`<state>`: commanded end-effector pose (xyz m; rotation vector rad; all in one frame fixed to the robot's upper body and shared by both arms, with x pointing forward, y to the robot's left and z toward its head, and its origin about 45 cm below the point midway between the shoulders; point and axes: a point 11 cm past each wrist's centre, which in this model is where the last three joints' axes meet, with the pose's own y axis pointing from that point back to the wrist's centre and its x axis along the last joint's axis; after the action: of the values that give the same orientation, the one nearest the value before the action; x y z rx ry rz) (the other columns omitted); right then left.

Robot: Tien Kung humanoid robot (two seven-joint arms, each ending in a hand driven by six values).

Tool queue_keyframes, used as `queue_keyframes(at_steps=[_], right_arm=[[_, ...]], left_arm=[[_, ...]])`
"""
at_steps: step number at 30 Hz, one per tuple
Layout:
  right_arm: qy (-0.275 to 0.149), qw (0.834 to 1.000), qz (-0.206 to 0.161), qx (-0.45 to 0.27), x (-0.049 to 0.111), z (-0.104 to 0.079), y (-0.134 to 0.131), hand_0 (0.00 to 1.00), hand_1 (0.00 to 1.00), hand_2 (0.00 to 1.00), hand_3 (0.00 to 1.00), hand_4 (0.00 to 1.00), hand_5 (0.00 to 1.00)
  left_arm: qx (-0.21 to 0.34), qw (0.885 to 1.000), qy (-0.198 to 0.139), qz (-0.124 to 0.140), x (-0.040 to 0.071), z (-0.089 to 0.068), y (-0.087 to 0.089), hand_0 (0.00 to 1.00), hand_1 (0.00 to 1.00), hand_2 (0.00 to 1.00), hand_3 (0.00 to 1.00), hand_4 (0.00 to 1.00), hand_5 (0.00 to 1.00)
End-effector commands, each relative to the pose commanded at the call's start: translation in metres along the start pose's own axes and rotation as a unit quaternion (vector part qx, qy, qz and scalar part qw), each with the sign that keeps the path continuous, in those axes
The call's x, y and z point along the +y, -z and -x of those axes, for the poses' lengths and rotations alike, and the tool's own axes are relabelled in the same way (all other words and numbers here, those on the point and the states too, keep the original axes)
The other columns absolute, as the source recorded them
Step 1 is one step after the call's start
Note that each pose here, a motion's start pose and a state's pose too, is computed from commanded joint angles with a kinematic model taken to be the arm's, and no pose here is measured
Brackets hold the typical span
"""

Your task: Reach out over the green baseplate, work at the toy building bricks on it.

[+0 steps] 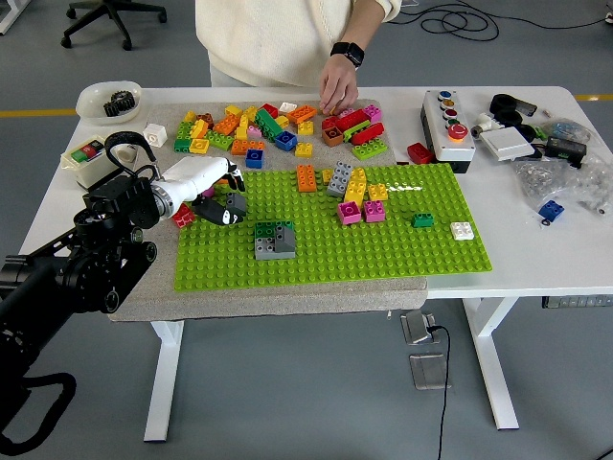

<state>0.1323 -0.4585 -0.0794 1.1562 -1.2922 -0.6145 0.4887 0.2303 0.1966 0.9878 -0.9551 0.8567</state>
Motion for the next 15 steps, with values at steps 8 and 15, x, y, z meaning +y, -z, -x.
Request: queue_keyframes(at_steps=[8,15], right_arm=[[0.0,1.0,-0.001,-0.001,0.0,-0.0002,0.001,0.74,0.644,0.679,0.604,0.819,0.531],[0.0,1.0,0.0,0.0,0.0,0.0002,0.0004,0.74,0.644,0.679,0.604,0.818,0.53]], left_arm=[[0.006,1.0,-0.001,0.004,-0.0004,0.0005,0.0,0.802,0.78,0.702,0.662,0.845,0.244],[0.008,1.0,0.004,0.006,0.0001,0.005,0.0012,0.802,0.786,0.714,0.675,0.84,0.24]])
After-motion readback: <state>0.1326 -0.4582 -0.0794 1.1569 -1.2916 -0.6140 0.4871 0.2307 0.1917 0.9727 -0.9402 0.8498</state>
